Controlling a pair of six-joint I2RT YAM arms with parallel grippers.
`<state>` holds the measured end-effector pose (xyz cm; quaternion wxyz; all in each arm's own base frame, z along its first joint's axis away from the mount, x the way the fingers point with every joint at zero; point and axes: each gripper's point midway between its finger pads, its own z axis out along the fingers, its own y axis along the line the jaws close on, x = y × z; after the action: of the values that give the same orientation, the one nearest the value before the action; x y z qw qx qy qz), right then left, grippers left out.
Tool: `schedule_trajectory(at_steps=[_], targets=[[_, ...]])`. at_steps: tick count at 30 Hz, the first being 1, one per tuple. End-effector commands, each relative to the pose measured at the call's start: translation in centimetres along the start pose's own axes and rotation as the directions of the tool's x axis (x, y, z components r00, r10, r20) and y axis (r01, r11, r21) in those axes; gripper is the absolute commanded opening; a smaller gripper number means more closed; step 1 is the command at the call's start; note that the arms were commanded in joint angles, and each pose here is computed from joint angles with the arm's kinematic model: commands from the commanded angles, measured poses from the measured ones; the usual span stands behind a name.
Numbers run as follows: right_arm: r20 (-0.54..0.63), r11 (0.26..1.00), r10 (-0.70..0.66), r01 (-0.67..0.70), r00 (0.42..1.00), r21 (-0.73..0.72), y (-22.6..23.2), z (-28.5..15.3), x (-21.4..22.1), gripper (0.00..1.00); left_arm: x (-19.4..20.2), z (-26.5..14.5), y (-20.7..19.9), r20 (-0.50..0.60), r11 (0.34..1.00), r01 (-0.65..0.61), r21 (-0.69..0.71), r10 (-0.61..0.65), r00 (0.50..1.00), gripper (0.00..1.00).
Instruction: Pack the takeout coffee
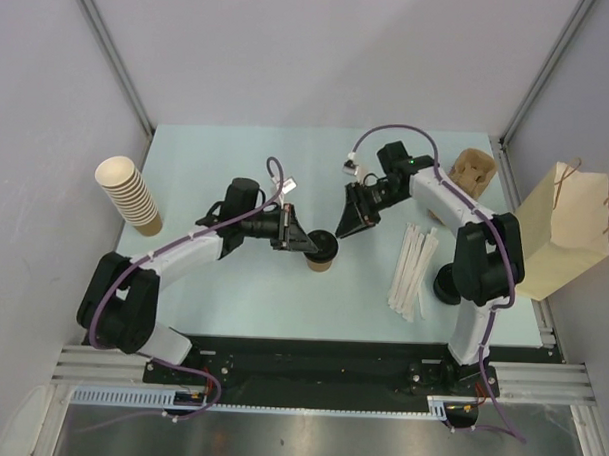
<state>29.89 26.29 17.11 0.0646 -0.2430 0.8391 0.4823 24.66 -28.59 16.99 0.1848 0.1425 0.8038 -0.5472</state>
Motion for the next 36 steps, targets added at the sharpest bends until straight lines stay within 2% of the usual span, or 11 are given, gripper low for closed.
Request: schedule_trajectory(at_steps=[1, 7, 19, 28, 36], targets=[[0.118, 0.995, -0.048, 0.058, 0.992, -0.083, 4.2, 0.5, -2.3, 0.30, -1.2, 0.4, -2.0, -0.007, 0.996, -0.029, 0.080, 0.029, 1.000, 0.00], [0.100, 0.995, -0.006, 0.015, 0.995, -0.095, 3.8, 2.4, -2.3, 0.22, -1.3, 1.4, -0.6, -0.020, 0.997, 0.013, 0.078, -0.012, 1.000, 0.00], [0.037, 0.998, 0.014, -0.012, 0.999, -0.058, 1.8, 5.1, -1.1, 0.20, -1.5, 2.0, 1.8, -0.015, 0.995, 0.058, 0.078, -0.057, 0.998, 0.00], [-0.008, 0.998, 0.057, -0.057, 0.998, -0.010, -1.2, 7.2, -0.2, 0.20, 0.6, 2.1, 6.2, -0.043, 0.982, 0.188, 0.008, -0.187, 0.981, 0.00], [-0.049, 0.994, 0.111, -0.111, 0.993, 0.010, -3.3, 8.1, 0.9, 0.20, 1.9, 2.2, 9.4, -0.050, 0.966, 0.253, -0.052, -0.256, 0.965, 0.00]])
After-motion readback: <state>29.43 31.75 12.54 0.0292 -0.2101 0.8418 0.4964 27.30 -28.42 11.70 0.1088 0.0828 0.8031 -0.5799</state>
